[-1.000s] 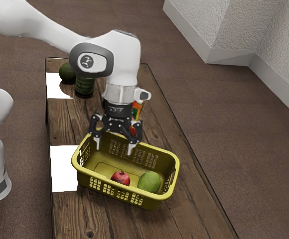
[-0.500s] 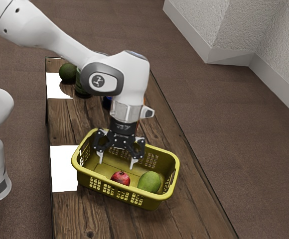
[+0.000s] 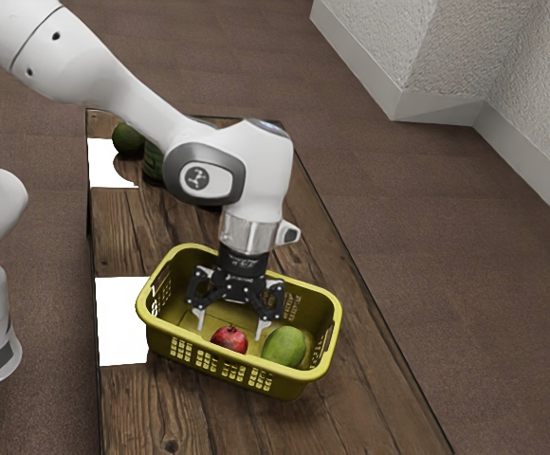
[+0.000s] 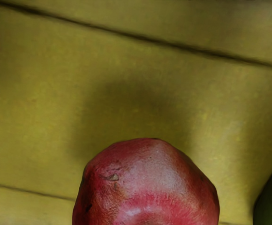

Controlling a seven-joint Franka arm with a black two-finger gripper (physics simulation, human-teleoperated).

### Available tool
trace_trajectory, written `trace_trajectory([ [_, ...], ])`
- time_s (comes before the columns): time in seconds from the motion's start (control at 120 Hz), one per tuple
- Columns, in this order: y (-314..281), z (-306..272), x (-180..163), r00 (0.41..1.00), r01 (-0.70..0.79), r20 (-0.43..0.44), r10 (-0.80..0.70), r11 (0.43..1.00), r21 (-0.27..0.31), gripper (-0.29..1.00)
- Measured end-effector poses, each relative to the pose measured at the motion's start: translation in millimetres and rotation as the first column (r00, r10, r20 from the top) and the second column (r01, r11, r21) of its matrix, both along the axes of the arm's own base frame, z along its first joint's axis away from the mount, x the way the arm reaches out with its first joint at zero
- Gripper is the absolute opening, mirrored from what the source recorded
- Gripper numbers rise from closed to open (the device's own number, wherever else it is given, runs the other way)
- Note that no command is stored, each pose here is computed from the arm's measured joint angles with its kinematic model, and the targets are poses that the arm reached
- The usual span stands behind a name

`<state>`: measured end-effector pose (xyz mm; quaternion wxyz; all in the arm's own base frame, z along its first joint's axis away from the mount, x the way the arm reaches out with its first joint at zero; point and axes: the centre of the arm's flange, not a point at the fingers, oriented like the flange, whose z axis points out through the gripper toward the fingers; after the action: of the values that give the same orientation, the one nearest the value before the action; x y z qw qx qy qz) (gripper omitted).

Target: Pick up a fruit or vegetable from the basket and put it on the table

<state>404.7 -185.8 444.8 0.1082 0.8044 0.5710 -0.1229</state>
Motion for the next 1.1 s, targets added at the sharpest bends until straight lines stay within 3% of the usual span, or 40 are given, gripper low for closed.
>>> trace_trajectory([
  [0.708, -5, -26, 8, 0.999, -0.039, -0.037, 0.039, 0.999, 0.005, 0.7],
  [0.892, -3, -28, 9, 0.997, -0.054, -0.046, 0.054, 0.999, -0.002, 0.41],
  [1.017, 0, -26, 9, 0.997, -0.062, -0.045, 0.062, 0.998, -0.005, 0.29],
  [1.1, 3, -4, 7, 0.998, -0.059, 0.0, 0.059, 0.998, -0.019, 0.26],
])
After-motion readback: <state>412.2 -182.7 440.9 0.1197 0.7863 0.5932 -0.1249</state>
